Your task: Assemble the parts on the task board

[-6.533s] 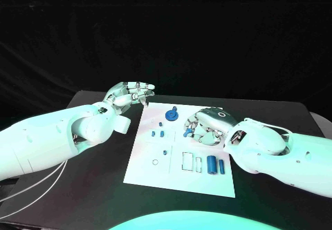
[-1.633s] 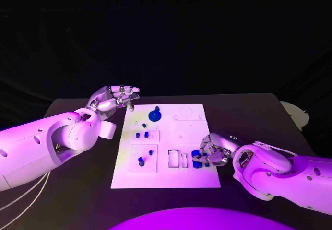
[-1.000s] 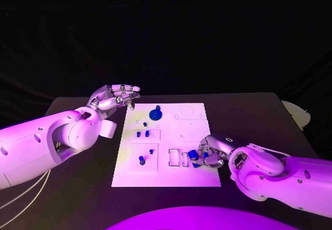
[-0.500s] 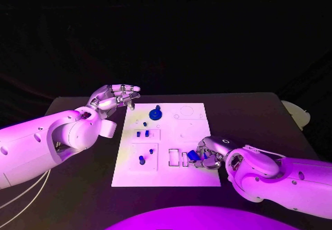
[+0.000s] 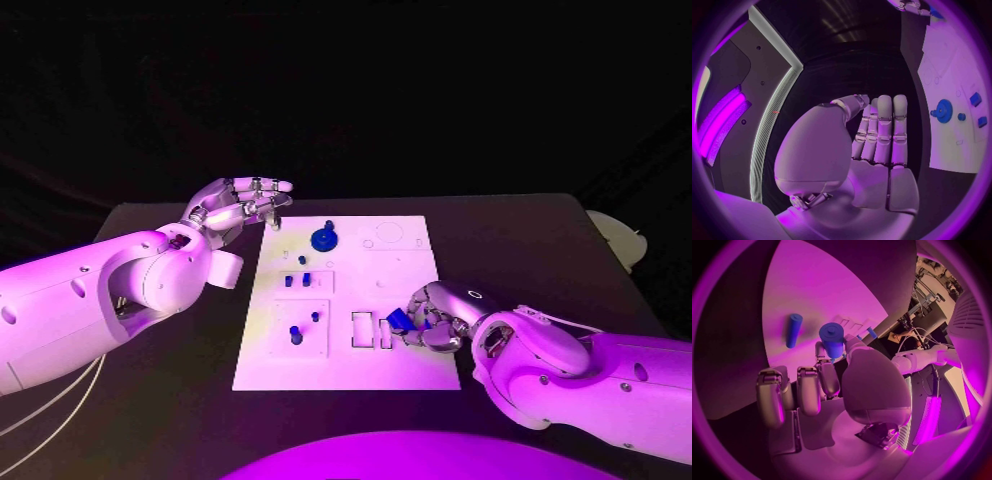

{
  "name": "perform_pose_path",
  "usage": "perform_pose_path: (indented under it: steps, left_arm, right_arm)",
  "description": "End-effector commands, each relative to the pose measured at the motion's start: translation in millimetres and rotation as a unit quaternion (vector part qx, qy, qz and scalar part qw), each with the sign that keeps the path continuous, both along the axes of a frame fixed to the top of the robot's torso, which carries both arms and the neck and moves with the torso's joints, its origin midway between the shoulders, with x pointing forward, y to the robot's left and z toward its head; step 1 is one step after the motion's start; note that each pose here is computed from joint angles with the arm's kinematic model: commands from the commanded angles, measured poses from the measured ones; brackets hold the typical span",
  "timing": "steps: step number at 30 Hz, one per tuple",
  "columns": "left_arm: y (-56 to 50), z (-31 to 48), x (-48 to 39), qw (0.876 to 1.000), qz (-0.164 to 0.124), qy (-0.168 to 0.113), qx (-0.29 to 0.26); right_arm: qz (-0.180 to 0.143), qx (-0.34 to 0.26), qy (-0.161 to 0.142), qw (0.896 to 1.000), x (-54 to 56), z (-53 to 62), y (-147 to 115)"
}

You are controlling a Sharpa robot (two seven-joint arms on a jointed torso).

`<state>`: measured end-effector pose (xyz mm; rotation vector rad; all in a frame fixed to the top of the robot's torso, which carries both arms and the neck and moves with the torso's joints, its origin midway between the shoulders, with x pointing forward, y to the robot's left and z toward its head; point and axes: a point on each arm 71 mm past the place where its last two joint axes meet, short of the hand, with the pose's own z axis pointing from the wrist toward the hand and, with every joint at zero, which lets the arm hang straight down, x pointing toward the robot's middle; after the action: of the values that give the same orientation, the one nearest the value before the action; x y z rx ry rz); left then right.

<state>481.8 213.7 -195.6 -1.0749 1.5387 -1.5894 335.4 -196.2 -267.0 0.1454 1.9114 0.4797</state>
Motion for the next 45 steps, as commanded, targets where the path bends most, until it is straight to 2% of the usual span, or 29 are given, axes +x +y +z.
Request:
perform_pose_path:
  steps: [1, 7, 14, 21, 30, 45]
  left_arm:
    - [-3.3, 0.8, -0.6, 1.000, -0.009, 0.000, -0.007]
    - [-5.0, 0.8, -0.5, 1.000, -0.011, 0.000, -0.008]
    - [-6.1, 0.8, -0.8, 1.000, -0.012, 0.000, -0.009]
    - [-7.3, 0.9, -1.0, 1.000, -0.014, 0.000, -0.009]
    - [-7.4, 1.0, -1.2, 1.000, -0.015, 0.000, -0.009]
    - [-7.2, 1.0, -1.5, 1.000, -0.016, 0.001, -0.009]
  right_arm:
    - [-0.017, 0.039, -0.012, 0.999, 0.5, 9.1, 3]
    - [-0.007, 0.059, 0.004, 0.998, 1.4, 12.2, 16]
    - [0.016, 0.055, 0.038, 0.998, 4.6, 4.6, 32]
    - [0.027, 0.045, 0.055, 0.997, 9.8, -3.1, 41]
    - [0.033, 0.029, 0.063, 0.997, 15.1, -9.3, 45]
    - [0.039, 0.016, 0.053, 0.998, 20.0, -11.9, 49]
